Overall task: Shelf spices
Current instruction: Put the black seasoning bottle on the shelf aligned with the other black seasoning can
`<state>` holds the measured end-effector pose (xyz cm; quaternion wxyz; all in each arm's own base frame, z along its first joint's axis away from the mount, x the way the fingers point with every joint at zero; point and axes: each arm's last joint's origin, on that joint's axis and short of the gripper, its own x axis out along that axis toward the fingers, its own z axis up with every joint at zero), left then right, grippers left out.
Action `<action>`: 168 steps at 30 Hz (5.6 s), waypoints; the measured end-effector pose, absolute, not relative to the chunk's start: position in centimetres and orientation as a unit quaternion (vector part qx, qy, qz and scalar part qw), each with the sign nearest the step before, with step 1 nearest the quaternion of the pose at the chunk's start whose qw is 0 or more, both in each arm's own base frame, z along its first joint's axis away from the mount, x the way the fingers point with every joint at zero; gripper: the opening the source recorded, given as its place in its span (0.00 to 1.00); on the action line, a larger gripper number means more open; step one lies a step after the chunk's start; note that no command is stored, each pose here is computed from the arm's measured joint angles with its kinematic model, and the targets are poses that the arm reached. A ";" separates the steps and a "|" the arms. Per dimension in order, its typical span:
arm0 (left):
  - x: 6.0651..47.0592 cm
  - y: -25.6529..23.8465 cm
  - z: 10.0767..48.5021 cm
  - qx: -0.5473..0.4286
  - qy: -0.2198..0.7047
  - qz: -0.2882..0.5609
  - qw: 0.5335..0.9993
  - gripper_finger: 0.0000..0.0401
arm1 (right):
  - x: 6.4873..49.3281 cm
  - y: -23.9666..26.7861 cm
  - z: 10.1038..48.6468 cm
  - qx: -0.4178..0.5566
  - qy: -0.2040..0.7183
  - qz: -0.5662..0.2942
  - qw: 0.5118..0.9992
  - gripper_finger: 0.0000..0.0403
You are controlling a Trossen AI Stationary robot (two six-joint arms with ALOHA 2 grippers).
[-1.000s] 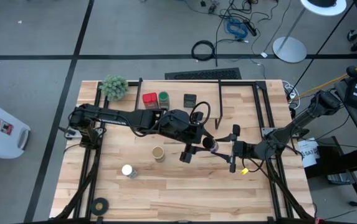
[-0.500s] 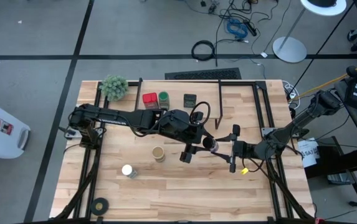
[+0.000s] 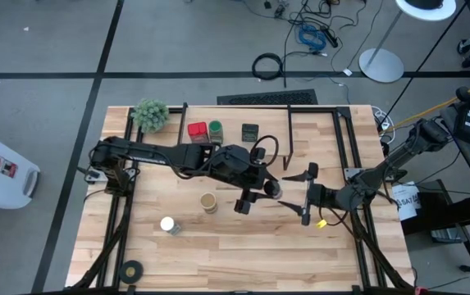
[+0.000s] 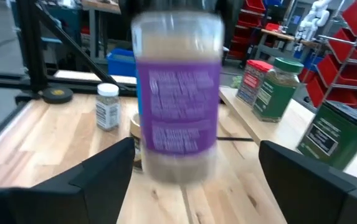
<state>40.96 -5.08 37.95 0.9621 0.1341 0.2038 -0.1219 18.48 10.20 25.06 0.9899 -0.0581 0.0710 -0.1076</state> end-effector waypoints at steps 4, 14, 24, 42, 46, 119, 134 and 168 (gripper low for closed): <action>40.4 -5.1 38.5 0.134 0.204 -0.123 0.962 0.53 | 18.3 10.0 24.9 -0.066 0.083 -0.118 0.987 0.81; 37.3 -4.7 41.2 0.122 0.206 -0.116 0.964 0.53 | 17.9 9.7 24.4 -0.050 0.106 -0.133 0.984 0.81; 34.0 -2.3 44.5 0.095 0.168 -0.071 0.979 0.53 | 18.2 9.8 22.9 -0.033 0.145 -0.143 0.978 0.81; 31.0 5.5 47.7 0.059 0.180 0.050 0.981 0.53 | 19.1 9.5 22.2 -0.032 0.162 -0.138 0.977 0.81; 31.0 6.1 47.2 0.054 0.204 0.055 0.976 0.53 | 19.1 9.5 22.2 -0.032 0.165 -0.129 0.977 0.81; 33.7 12.4 37.2 0.008 0.381 0.068 0.922 0.53 | 18.8 9.4 21.6 -0.029 0.189 -0.134 0.972 0.81; 33.4 12.9 37.2 0.001 0.384 0.069 0.921 0.53 | 18.8 9.4 21.6 -0.030 0.190 -0.134 0.972 0.81; 34.4 13.6 35.5 -0.011 0.406 0.063 0.912 0.54 | 18.8 9.4 21.5 -0.029 0.196 -0.124 0.972 0.81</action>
